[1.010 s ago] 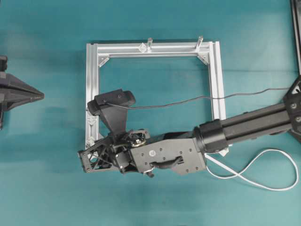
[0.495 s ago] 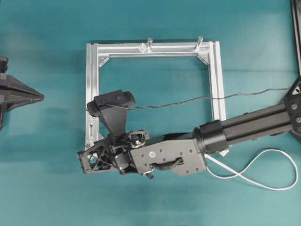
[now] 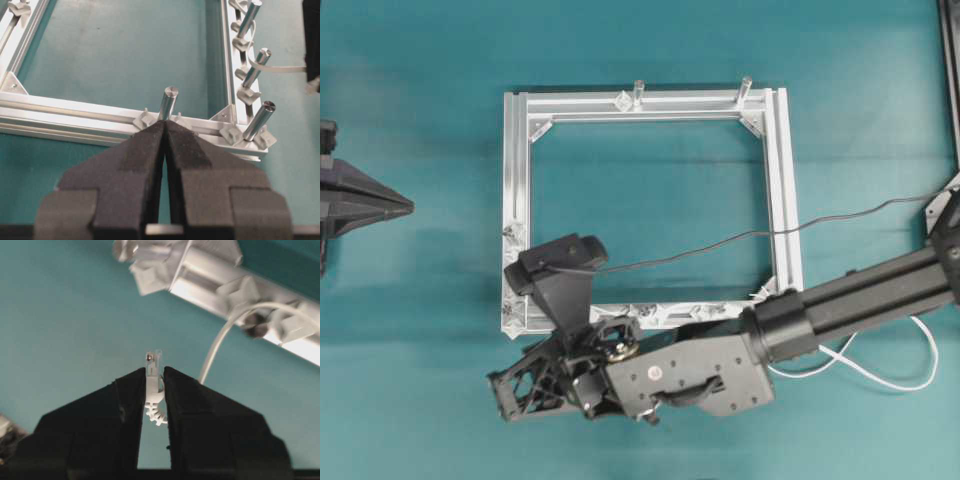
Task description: Move the cable alternately left and right between 8 closely spaced pins so it hooks onto each one.
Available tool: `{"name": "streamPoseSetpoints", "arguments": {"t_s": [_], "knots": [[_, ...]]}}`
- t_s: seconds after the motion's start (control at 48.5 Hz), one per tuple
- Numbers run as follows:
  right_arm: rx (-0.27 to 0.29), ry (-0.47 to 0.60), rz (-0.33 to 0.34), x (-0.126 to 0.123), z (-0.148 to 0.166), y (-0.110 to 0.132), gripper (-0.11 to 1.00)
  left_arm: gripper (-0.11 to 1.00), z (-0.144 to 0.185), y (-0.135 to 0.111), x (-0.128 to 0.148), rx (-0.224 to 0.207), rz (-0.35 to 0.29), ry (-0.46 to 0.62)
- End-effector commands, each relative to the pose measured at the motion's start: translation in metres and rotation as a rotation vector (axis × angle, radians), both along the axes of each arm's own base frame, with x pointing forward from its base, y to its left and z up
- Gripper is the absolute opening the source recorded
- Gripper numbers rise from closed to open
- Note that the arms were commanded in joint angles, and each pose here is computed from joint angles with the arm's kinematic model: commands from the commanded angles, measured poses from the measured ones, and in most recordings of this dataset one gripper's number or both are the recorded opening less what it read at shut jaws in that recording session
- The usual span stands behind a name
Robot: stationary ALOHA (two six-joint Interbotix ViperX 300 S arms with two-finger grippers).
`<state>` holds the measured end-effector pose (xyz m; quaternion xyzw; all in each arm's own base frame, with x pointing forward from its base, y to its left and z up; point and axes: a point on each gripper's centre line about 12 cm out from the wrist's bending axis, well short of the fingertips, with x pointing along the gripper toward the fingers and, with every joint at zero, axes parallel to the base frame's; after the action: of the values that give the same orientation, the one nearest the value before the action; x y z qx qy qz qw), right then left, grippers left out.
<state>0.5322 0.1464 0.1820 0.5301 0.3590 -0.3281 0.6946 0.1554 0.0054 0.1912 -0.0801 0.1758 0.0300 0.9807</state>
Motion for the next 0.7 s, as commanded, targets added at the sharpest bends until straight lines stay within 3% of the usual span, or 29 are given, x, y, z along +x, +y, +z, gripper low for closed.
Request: {"name": "streamPoseSetpoints", "arguments": {"t_s": [0.0, 0.35, 0.68], "knots": [[0.019, -0.058, 0.021, 0.005, 0.022, 0.01, 0.15, 0.02, 0.003, -0.001, 0.002, -0.004, -0.002, -0.009], [0.026, -0.082, 0.039, 0.012, 0.017, 0.014, 0.15, 0.02, 0.006, -0.001, 0.002, -0.004, -0.003, -0.014], [0.026, -0.173, 0.073, 0.042, 0.021, 0.012, 0.15, 0.02, 0.006, -0.001, 0.003, -0.004, -0.003, -0.015]]}}
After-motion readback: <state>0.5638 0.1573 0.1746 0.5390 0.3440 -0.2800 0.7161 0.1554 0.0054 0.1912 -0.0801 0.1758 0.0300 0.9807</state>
